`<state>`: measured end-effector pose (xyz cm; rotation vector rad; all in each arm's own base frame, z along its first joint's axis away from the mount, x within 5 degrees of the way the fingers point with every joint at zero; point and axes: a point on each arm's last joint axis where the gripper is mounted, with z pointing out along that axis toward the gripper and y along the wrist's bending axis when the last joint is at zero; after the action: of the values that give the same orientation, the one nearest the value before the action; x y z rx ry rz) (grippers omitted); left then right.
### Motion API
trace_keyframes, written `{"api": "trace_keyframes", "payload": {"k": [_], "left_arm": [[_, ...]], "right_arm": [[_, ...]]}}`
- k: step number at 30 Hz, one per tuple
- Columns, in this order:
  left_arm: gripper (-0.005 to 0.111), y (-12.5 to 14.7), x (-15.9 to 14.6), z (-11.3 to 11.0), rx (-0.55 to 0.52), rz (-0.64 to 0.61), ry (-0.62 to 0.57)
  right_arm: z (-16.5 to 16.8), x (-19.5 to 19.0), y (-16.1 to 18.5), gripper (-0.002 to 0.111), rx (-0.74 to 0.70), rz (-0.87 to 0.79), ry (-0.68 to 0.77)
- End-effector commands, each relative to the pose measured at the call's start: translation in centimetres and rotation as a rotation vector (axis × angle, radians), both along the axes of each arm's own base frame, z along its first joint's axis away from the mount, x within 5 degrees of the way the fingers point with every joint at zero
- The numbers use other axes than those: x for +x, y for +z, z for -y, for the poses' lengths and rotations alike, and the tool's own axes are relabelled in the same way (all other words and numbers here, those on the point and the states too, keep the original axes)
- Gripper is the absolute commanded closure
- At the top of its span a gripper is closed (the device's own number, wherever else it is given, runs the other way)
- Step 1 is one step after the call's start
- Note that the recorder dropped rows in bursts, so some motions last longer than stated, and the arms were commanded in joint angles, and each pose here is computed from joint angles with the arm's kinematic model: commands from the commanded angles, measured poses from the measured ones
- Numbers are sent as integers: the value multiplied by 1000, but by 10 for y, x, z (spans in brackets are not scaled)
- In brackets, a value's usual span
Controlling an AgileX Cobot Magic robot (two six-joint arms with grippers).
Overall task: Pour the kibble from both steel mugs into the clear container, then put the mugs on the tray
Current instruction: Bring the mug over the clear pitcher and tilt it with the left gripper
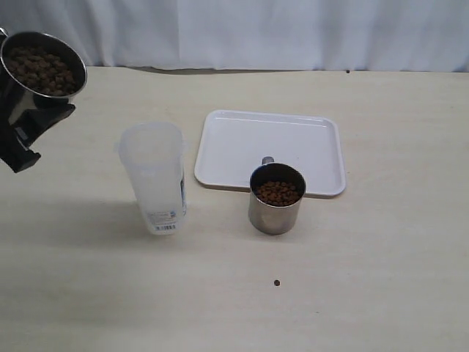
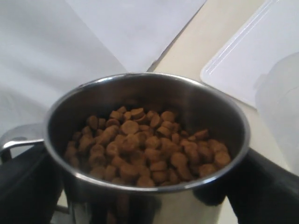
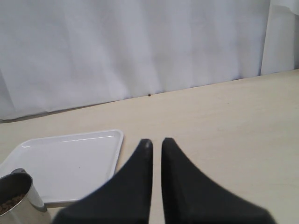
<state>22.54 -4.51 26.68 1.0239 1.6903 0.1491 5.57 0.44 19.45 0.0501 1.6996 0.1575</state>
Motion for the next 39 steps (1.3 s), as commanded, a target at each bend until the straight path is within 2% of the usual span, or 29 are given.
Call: {"api": "trace_keyframes", "payload": {"k": [1, 4, 8, 16, 20, 28, 39], "left_arm": [[107, 3, 2, 4, -19, 6, -16], [107, 2, 0, 11, 23, 8, -25], [107, 0, 0, 16, 98, 6, 23], [107, 1, -2, 23, 64, 8, -37], [107, 1, -4, 30, 97, 16, -58], [107, 12, 0, 39, 142, 50, -19], [107, -19, 13, 52, 251, -44, -41]], "right_arm": [[0, 0, 0, 103, 0, 3, 4], [0, 0, 0, 103, 0, 3, 4], [0, 0, 0, 103, 0, 3, 4], [0, 0, 0, 103, 0, 3, 4], [0, 0, 0, 103, 0, 3, 4], [0, 0, 0, 103, 0, 3, 4], [0, 0, 0, 103, 0, 3, 4]]}}
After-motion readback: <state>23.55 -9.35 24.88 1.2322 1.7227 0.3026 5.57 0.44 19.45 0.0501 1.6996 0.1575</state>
